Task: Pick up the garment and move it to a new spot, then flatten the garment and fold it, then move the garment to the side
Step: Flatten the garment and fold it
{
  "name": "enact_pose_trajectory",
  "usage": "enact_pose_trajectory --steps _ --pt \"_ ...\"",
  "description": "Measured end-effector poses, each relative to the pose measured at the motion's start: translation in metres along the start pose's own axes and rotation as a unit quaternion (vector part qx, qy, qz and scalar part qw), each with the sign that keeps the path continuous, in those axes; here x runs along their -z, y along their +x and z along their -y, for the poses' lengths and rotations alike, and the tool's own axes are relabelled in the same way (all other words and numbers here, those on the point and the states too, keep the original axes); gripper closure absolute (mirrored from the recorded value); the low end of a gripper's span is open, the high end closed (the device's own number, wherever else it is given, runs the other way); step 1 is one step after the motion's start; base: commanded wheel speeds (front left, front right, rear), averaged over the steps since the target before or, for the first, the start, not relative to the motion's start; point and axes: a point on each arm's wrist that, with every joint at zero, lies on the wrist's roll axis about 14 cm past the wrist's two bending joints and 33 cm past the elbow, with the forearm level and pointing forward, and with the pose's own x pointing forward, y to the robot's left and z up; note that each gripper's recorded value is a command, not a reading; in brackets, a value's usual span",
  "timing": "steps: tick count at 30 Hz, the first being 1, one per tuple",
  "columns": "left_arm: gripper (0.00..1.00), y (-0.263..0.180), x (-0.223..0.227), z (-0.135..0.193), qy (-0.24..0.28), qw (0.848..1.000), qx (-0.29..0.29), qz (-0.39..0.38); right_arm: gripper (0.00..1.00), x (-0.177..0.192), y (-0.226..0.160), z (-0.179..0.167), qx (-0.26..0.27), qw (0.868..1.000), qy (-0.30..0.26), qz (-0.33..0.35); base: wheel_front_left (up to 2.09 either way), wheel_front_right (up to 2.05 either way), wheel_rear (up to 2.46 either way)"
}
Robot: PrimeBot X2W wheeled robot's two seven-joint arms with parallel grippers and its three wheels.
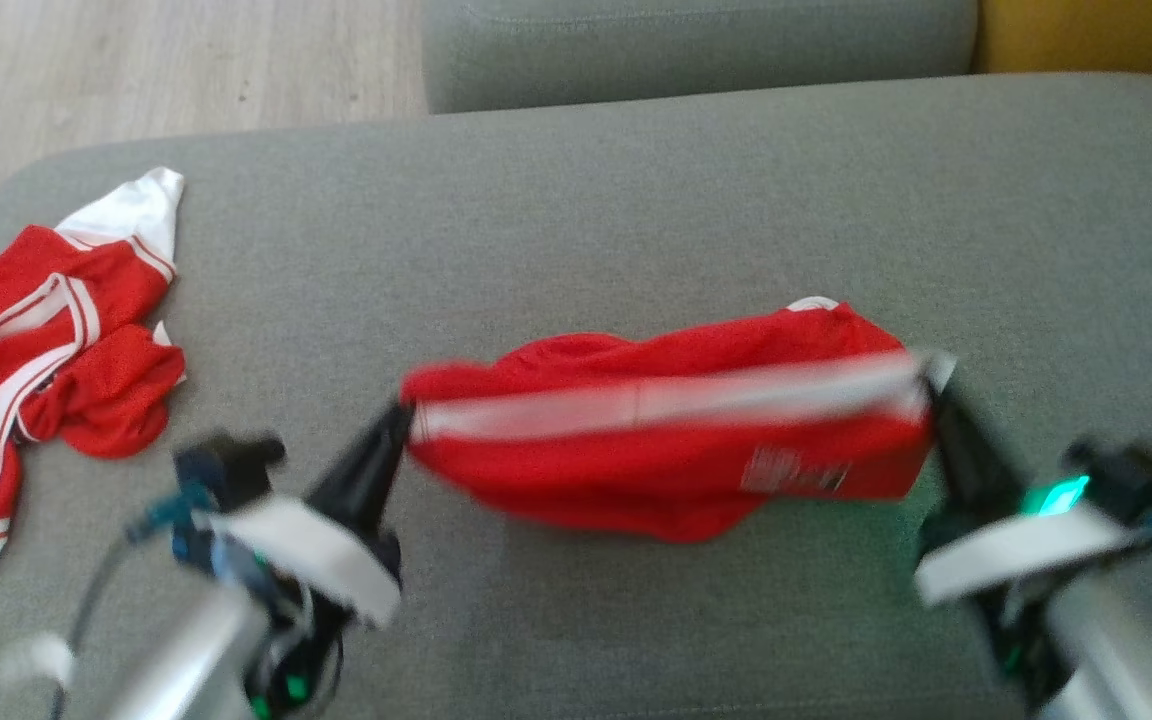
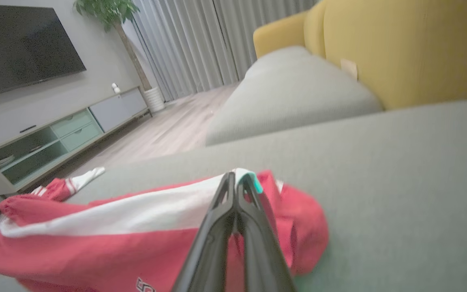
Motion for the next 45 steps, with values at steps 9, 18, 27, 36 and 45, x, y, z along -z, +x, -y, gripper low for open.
enact_pose_trajectory --steps 9,18,27,36,45 --pt "1.00 0.082 -0.135 0.034 0.044 0.989 0.108 0.087 1.00 -0.160 0.076 0.004 -0.049 0.985 -0.054 0.157 0.00 0.00 0.00" --pt "1.00 0.189 -0.248 0.059 0.110 0.962 0.155 0.194 1.00 -0.285 0.167 0.034 -0.027 0.964 -0.107 0.240 0.00 0.00 0.00" --pt "1.00 0.243 -0.231 0.058 0.092 0.953 0.172 0.231 1.00 -0.287 0.197 0.068 -0.010 0.956 -0.147 0.255 0.00 0.00 0.00" --pt "1.00 0.194 -0.089 0.023 0.033 0.986 0.132 0.100 1.00 -0.133 0.152 0.106 0.028 0.991 -0.058 0.116 0.00 0.00 0.00" --pt "1.00 0.070 0.018 0.027 -0.012 0.997 0.074 0.002 1.00 -0.014 0.016 0.093 0.100 0.990 0.101 0.018 0.00 0.00 0.00"
